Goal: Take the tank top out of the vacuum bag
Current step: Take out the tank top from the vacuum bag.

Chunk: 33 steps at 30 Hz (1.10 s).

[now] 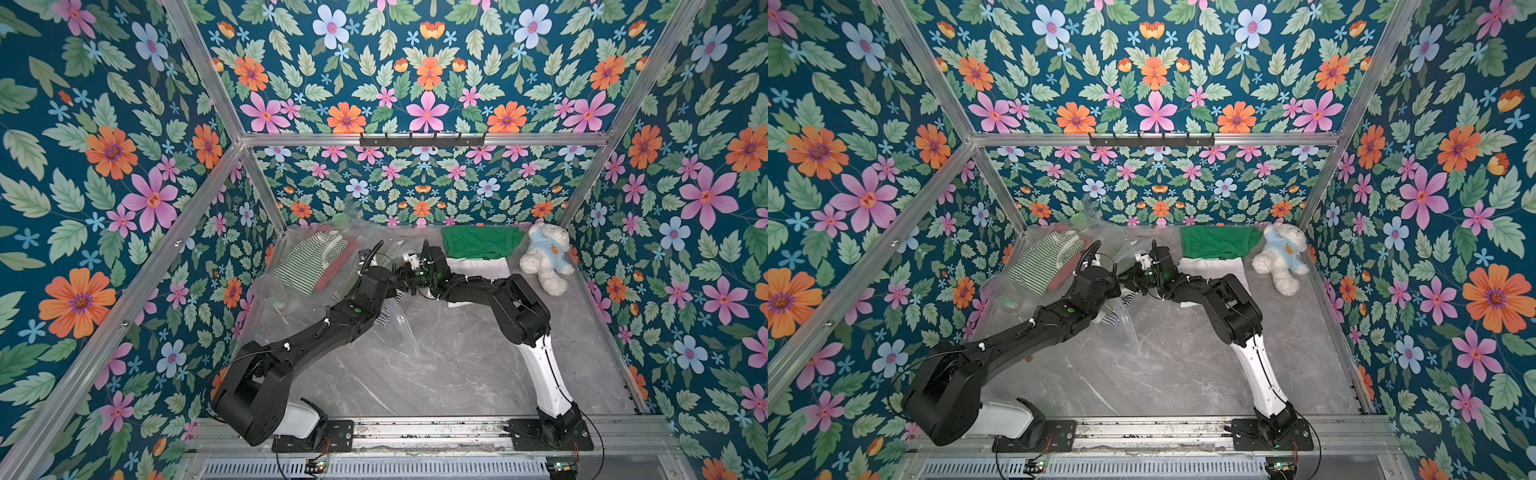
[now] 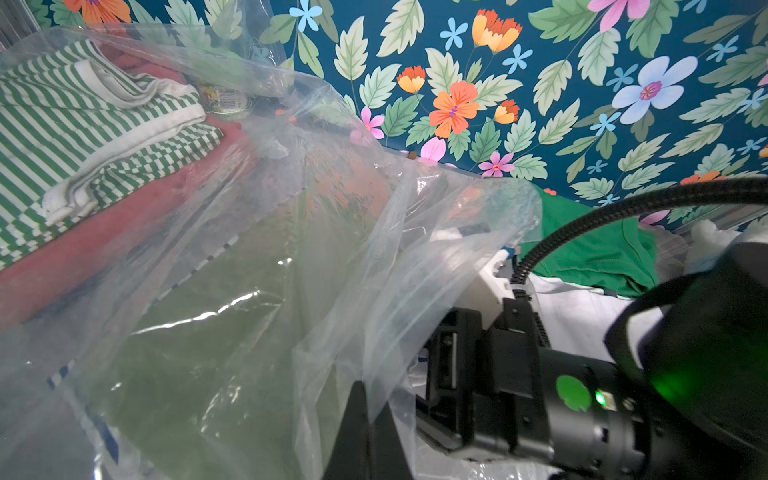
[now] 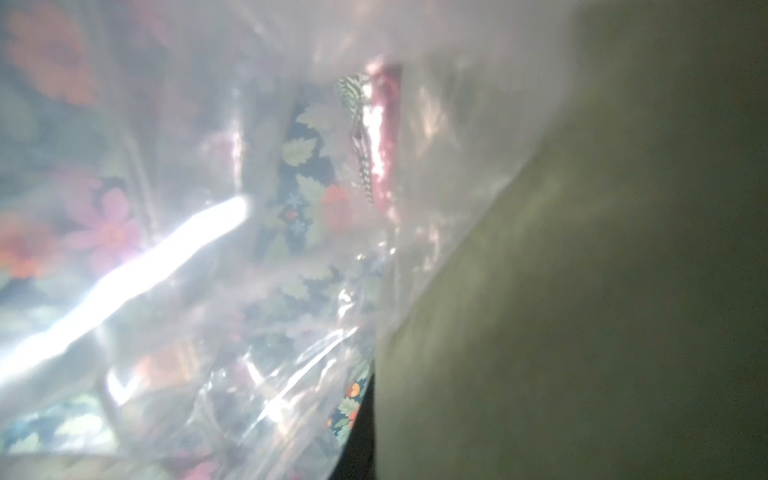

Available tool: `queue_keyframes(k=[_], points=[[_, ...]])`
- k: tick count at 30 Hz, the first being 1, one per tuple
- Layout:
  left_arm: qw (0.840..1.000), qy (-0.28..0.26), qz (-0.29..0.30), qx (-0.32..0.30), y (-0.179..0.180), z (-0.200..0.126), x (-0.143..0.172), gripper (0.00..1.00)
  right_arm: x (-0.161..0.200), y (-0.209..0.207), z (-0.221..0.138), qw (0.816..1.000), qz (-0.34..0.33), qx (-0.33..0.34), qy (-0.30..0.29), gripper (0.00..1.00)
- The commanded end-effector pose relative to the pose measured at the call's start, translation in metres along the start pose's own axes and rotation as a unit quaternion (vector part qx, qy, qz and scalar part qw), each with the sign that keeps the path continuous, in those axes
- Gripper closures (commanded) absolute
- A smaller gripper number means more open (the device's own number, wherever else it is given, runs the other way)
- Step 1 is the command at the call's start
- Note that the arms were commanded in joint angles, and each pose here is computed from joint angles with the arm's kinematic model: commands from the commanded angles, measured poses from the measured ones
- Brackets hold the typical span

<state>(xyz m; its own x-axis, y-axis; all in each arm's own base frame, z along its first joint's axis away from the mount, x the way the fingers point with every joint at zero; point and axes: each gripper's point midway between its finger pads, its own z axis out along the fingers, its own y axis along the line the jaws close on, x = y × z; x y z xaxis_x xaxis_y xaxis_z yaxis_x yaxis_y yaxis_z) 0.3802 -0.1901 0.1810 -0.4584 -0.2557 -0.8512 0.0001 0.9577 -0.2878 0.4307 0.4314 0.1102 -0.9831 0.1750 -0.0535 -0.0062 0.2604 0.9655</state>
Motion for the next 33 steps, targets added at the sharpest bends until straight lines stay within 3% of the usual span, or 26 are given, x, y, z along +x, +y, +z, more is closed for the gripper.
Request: queue_keyframes(k=[1, 5, 7, 33], points=[[1.000, -0.012, -0.009, -0.003, 0.000, 0.001, -0.005, 1.00, 0.004, 0.018, -0.006, 0.999, -0.029, -0.024, 0.001, 0.91], [1.000, -0.012, -0.008, -0.001, -0.001, 0.001, -0.005, 1.00, 0.009, 0.014, -0.010, 1.000, -0.022, -0.022, 0.000, 0.91], [1.000, -0.013, -0.008, -0.004, 0.000, 0.001, -0.005, 1.00, 0.012, 0.014, -0.014, 1.000, -0.022, -0.020, -0.003, 1.00], [1.000, -0.008, -0.007, -0.013, 0.001, 0.008, 0.000, 1.00, 0.073, -0.033, -0.102, 0.991, -0.027, 0.096, -0.085, 1.00]])
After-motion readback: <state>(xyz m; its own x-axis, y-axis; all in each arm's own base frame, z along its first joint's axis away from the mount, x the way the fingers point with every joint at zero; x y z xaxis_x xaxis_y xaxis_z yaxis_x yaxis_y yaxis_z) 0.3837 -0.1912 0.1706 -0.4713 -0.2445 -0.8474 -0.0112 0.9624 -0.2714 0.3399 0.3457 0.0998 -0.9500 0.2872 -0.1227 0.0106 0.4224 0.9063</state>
